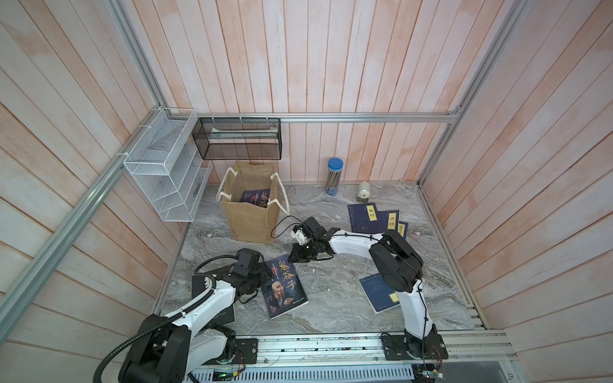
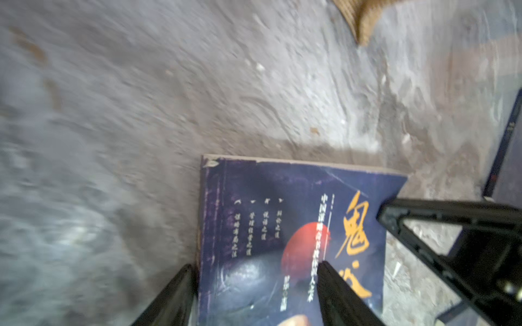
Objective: Put the books into the canvas bag
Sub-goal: Move the book to the center of the board.
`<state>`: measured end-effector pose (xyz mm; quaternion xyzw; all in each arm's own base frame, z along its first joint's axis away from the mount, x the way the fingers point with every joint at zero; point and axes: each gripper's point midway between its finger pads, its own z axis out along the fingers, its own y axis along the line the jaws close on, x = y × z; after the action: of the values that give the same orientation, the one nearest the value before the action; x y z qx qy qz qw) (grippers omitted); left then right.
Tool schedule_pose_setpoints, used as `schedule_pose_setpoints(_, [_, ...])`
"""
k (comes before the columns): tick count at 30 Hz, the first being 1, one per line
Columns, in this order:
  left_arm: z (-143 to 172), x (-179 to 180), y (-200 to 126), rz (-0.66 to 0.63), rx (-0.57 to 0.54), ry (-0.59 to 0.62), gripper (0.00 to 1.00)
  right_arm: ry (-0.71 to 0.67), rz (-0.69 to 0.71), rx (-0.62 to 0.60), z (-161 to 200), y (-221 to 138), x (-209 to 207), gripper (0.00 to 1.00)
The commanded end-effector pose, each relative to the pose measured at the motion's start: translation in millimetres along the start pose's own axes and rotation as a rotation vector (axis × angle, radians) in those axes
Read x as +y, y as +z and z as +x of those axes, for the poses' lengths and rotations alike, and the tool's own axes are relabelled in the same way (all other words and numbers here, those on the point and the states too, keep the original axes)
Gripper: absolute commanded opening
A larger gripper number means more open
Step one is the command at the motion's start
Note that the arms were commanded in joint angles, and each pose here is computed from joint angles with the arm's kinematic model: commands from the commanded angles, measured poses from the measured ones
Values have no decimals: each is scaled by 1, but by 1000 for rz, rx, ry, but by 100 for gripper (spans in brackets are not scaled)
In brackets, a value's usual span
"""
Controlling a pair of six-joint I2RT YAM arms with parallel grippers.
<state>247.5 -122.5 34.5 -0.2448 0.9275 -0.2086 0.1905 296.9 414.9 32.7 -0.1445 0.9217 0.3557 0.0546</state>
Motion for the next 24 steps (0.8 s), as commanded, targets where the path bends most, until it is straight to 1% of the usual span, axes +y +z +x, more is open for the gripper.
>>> schedule_pose_setpoints(1, [3, -42, 6, 99, 45, 4, 70, -3, 24, -47, -5, -24, -10, 17])
schedule_pose_setpoints(3, [0, -57, 6, 127, 46, 49, 71, 12, 41, -70, -6, -38, -20, 17])
schedule_pose_setpoints(5, [-1, -64, 5, 138, 50, 71, 71, 22, 54, -86, -4, -49, -27, 21])
schedule_pose_setpoints(8, [1, -61, 0, 134, 50, 88, 70, 30, 68, -92, 7, -62, -31, 26])
schedule_pose_setpoints(11, [8, -49, -3, 112, 57, 90, 71, 44, 56, -90, 21, -68, -29, 29])
schedule_pose_setpoints(16, [24, -28, -3, 95, 92, 63, 71, 35, 59, -47, 45, -59, -26, 31])
schedule_pose_setpoints(18, [33, -26, -4, 118, 121, 52, 71, 33, 64, -18, 55, -51, -28, 31])
schedule_pose_setpoints(22, [47, -27, -5, 165, 179, 71, 70, 31, 68, 23, 70, -38, -29, 31])
schedule_pose_setpoints(24, [53, -25, -4, 173, 200, 72, 70, 30, 73, 36, 76, -34, -30, 28])
